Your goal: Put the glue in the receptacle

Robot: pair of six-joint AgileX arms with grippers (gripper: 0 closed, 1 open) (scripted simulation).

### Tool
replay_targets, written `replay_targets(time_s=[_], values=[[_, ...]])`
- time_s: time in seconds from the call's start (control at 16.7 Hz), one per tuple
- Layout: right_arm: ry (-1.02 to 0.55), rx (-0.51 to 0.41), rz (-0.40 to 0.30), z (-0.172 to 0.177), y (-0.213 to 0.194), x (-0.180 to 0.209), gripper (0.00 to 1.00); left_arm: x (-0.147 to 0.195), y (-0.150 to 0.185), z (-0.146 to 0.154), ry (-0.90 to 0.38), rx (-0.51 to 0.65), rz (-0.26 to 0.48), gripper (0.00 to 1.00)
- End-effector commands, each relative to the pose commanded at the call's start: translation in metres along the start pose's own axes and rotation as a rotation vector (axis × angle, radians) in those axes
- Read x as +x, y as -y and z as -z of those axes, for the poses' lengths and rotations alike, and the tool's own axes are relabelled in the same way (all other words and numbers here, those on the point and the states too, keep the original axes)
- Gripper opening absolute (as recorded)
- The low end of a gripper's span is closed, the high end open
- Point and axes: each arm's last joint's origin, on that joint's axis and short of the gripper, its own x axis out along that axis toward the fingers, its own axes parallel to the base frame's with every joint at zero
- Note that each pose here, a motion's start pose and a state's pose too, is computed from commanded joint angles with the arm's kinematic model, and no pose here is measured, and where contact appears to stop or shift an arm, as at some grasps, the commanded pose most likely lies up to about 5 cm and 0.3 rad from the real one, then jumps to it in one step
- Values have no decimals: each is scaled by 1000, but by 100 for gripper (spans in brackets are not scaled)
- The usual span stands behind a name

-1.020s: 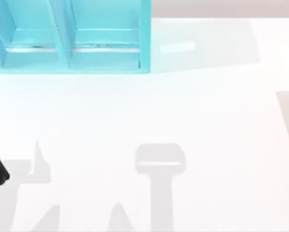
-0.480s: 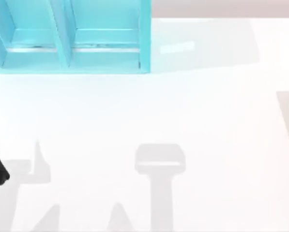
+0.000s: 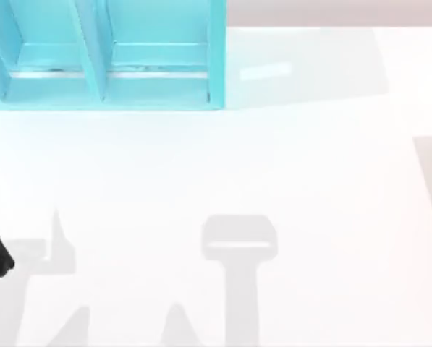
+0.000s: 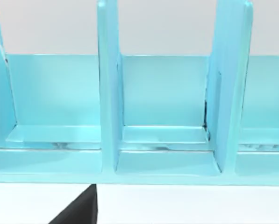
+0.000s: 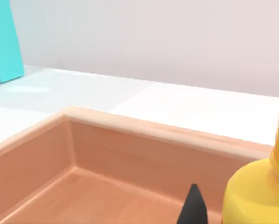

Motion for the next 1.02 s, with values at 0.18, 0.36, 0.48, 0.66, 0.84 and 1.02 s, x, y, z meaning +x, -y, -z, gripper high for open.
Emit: replay_targets(time_s=[0.18, 0.36, 0.48, 0.66, 0.84, 1.02], values=[[-6, -104, -98, -15, -6, 28, 0, 0, 0, 0, 0, 0, 0, 100], [-7, -174, -171, -21, -13, 47, 0, 0, 0, 0, 0, 0, 0, 100], [-7, -206, -208, -23, -18, 58, 0, 0, 0, 0, 0, 0, 0, 100], [-6, -228, -249, -21, -24, 70, 0, 0, 0, 0, 0, 0, 0, 100], [-6, -219, -275, -15, -31, 77, 0, 0, 0, 0, 0, 0, 0, 100], [-6, -190, -291, -6, -37, 80, 0, 0, 0, 0, 0, 0, 0, 100]])
